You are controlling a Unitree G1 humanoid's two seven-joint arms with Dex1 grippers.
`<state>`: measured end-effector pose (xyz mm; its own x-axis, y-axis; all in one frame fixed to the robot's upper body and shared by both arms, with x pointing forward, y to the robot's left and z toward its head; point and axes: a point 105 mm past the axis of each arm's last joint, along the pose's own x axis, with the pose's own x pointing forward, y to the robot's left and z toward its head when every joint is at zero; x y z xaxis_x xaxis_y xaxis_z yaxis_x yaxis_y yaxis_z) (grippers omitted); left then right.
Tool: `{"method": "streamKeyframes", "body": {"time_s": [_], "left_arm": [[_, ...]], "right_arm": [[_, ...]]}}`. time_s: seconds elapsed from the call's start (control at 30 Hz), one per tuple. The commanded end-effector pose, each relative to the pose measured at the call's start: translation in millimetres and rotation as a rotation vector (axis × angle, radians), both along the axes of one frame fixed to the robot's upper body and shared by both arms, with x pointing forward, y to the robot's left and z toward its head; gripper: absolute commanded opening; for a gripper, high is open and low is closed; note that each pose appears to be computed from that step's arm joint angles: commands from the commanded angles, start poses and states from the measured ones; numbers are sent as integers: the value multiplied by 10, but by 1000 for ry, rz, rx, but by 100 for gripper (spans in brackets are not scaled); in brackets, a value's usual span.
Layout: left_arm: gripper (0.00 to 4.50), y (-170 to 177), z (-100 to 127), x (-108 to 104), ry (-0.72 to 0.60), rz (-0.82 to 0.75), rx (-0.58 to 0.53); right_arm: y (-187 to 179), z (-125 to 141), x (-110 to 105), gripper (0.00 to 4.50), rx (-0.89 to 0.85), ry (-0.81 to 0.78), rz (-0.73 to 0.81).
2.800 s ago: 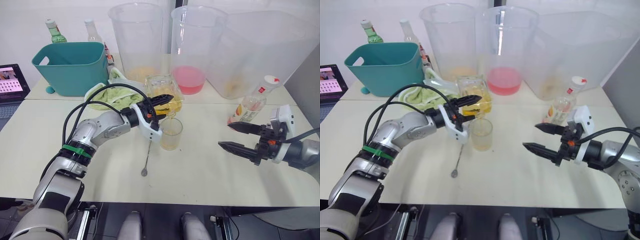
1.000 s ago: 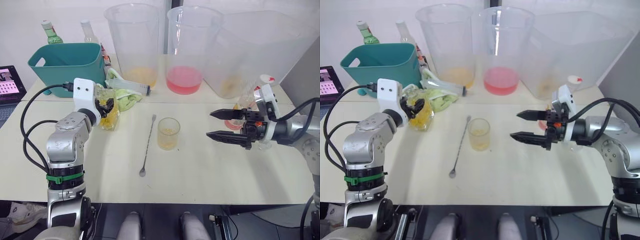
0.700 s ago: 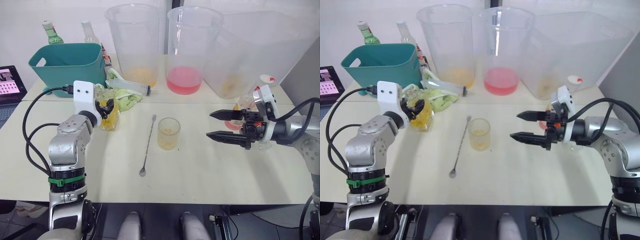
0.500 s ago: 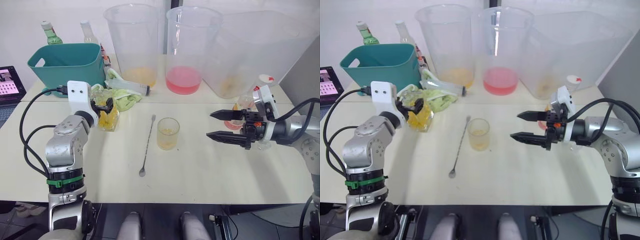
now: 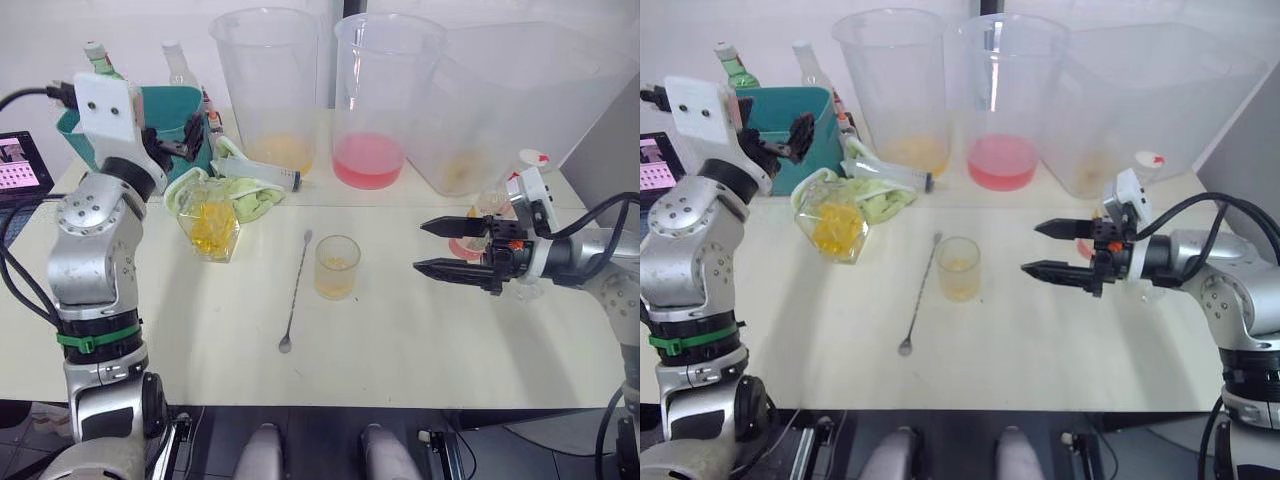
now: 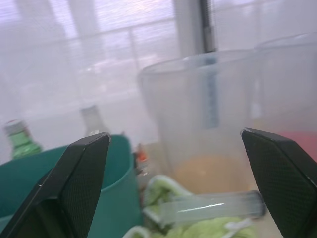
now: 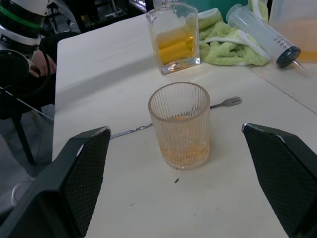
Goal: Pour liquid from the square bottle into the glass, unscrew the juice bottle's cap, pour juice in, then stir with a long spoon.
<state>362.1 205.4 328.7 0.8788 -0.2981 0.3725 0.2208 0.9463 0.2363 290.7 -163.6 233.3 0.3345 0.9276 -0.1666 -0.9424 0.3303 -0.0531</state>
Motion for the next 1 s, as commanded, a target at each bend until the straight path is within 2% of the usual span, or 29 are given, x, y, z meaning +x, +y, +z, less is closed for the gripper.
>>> {"method": "streamKeyframes", "body": {"time_s": [0.03, 0.1, 0.17, 0.23, 0.3, 0.37, 0.43, 0.53, 0.6, 0.73, 0.9, 1.0], "left_arm": [[448, -346, 84, -340, -25, -315, 107], [448, -448, 28, -504, -2, -461, 144], [448, -485, -118, -609, 95, -592, 158], [448, -504, -330, -695, 222, -683, 211], [448, -516, -433, -732, 279, -731, 233], [448, -503, -474, -684, 248, -722, 229], [448, -504, -607, -620, 227, -688, 310], [448, -542, -742, -654, 242, -767, 320], [448, -569, -754, -692, 222, -837, 288], [448, -593, -916, -696, 292, -927, 284], [448, -685, -949, -728, 204, -979, 314], [448, -710, -925, -735, 173, -979, 288]], "right_arm": [[-17, 135, -54, 450, 4, -53, 2], [-18, 136, -72, 450, 6, -53, 1], [-33, 129, -91, 450, 7, -57, -12], [-60, 112, -110, 450, 5, -87, -48], [-84, 103, -125, 450, 24, -107, -90], [-114, 57, -182, 450, 37, -115, -137], [-152, -3, -243, 450, 37, -110, -179], [-215, -70, -333, 450, 46, -124, -253], [-323, -72, -349, 450, 52, -205, -353], [-439, -225, -534, 450, 81, -207, -456], [-718, -369, -602, 450, 129, -237, -676], [-924, -495, -707, 450, 145, -237, -785]]}}
